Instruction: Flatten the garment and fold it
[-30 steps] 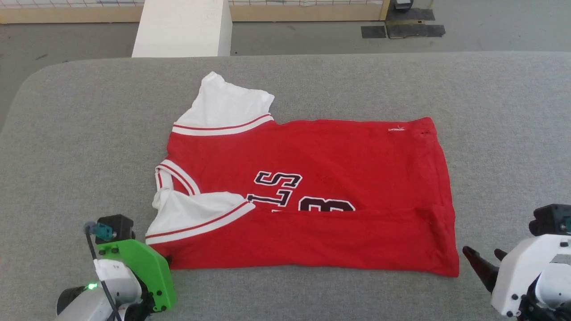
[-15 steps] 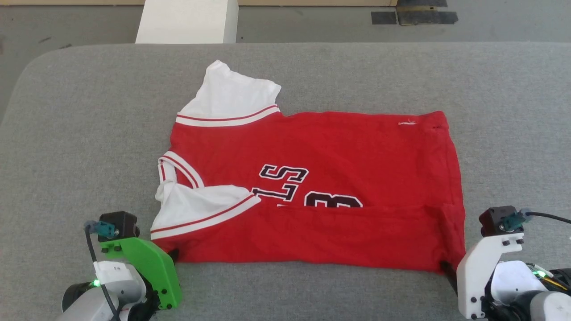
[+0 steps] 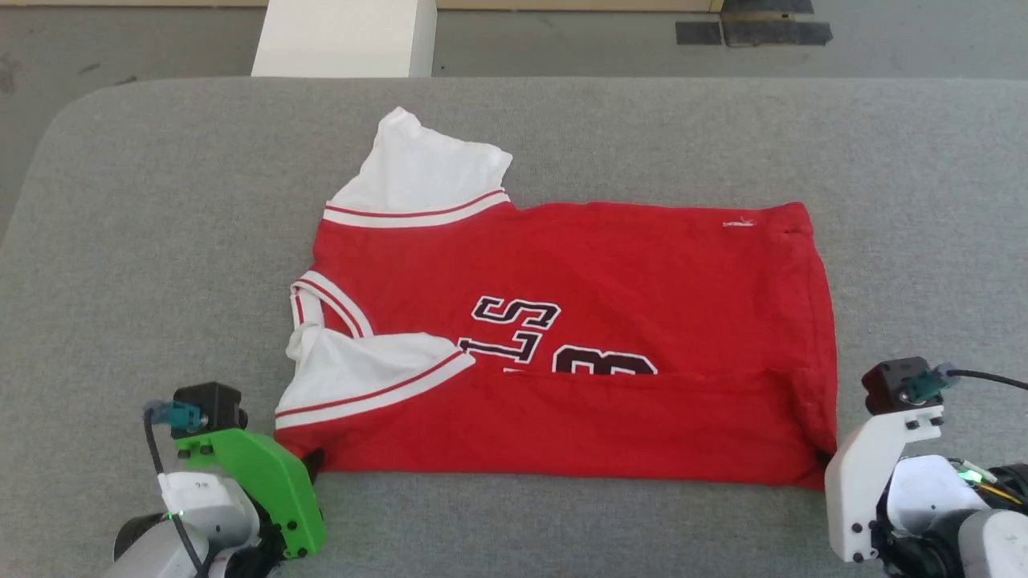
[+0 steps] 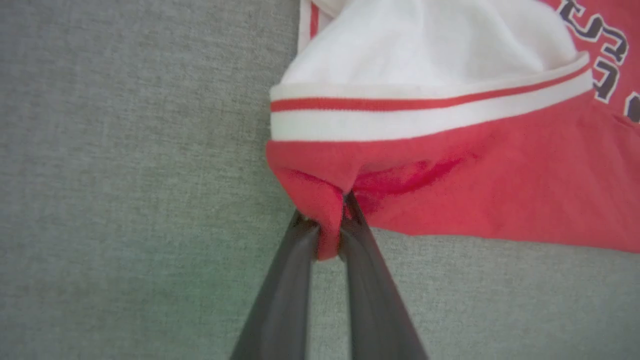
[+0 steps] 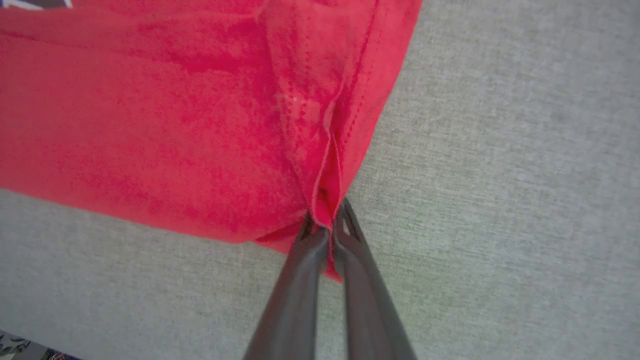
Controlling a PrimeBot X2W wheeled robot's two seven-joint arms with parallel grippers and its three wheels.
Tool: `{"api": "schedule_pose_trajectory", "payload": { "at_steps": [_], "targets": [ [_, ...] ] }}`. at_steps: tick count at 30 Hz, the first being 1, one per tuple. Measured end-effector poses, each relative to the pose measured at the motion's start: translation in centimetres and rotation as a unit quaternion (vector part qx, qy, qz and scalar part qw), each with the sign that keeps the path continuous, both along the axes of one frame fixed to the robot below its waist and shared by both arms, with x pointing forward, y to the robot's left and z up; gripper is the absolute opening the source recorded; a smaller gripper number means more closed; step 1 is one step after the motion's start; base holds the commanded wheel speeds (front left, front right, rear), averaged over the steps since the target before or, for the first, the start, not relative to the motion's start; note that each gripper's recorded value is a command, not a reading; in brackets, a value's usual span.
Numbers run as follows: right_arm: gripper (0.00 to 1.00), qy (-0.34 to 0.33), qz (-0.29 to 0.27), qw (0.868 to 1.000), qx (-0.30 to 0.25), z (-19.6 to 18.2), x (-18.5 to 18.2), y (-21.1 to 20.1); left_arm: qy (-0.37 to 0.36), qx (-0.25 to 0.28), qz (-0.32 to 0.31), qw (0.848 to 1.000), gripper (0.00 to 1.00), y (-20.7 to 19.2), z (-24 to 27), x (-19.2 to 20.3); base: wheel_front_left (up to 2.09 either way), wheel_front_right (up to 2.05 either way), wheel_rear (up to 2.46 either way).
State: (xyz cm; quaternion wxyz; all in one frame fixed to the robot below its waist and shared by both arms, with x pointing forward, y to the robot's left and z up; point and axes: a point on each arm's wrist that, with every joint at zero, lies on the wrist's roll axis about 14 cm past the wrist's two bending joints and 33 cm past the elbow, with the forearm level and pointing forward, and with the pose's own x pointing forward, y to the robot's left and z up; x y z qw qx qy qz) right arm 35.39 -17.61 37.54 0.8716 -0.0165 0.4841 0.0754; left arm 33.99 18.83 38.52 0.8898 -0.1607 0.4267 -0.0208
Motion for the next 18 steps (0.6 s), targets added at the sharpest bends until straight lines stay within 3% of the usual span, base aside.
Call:
{"api": "schedule_pose_trajectory", "payload": {
  "at_steps": [9, 18],
  "targets": [
    [0.00, -0.068, -0.030, 0.997, 0.018, 4.7, 0.8, -1.8, -0.040, -0.023, 0.024, 0.999, 0.00, 0.5, 2.9, -0.6, 0.00, 0.00, 0.00],
    [0.00, 0.014, -0.045, 0.998, 0.029, 2.2, -3.7, -2.3, 0.014, -0.030, 0.039, 0.999, 0.00, 0.4, 1.7, -5.1, 0.00, 0.00, 0.00]
  ]
}}
